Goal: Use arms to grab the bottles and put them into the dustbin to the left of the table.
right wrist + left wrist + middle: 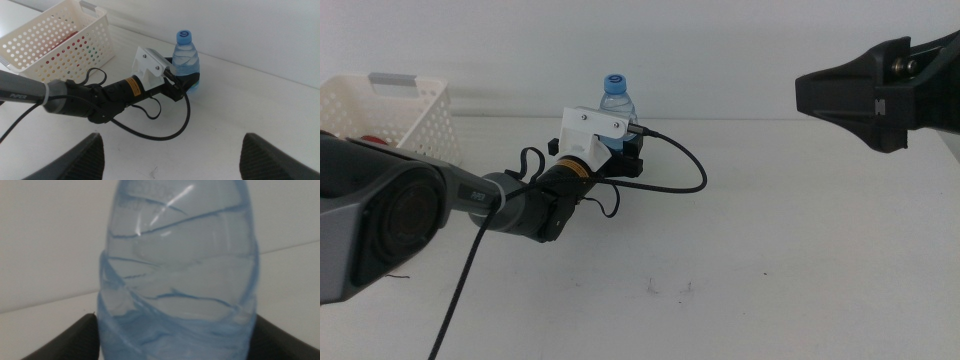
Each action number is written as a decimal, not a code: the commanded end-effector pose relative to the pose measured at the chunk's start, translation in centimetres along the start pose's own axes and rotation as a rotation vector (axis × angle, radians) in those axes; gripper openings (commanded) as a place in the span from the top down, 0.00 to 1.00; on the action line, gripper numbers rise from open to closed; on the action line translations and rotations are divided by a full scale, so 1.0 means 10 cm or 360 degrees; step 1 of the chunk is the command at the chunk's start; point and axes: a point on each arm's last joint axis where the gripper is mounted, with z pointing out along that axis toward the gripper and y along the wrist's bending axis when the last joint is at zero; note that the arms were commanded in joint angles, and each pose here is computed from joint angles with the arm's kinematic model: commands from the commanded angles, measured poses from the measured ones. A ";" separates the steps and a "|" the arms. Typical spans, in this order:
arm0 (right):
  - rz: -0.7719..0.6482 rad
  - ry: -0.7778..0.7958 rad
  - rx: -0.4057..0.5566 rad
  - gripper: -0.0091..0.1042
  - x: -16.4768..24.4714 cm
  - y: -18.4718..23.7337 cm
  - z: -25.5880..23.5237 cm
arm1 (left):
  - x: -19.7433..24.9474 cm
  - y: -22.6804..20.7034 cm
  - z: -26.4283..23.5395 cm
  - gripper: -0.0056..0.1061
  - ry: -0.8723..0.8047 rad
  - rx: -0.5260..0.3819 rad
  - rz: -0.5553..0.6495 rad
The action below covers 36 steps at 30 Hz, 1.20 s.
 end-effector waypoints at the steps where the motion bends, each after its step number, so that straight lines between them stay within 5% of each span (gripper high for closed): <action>1: -0.0006 -0.0030 0.0014 0.10 -0.03 -0.01 -0.03 | -0.01 0.04 0.06 0.11 -0.0026 -0.0018 -0.0038; 13: -0.0006 -0.0030 0.0014 0.10 -0.03 -0.01 -0.03 | 0.12 0.05 0.29 0.15 -0.0074 0.0001 -0.0014; 16: -0.0006 -0.0030 0.0014 0.10 -0.03 -0.01 -0.03 | 0.11 0.05 0.29 0.30 -0.0075 0.0001 -0.0013; 18: -0.0006 -0.0030 0.0014 0.10 -0.03 -0.01 -0.03 | -0.01 0.04 0.24 0.55 -0.0042 0.0006 0.0005; 21: -0.0006 -0.0030 0.0014 0.10 -0.03 -0.01 -0.03 | -0.23 0.02 0.09 0.78 0.0009 0.0003 0.0019; 25: -0.0006 -0.0030 0.0014 0.10 -0.03 -0.01 -0.03 | -0.58 -0.01 -0.26 0.96 0.0069 -0.0024 -0.0037; 36: -0.0006 -0.0030 0.0014 0.10 -0.03 -0.01 -0.03 | -1.47 -0.09 -1.49 0.96 0.0611 -0.0139 0.0067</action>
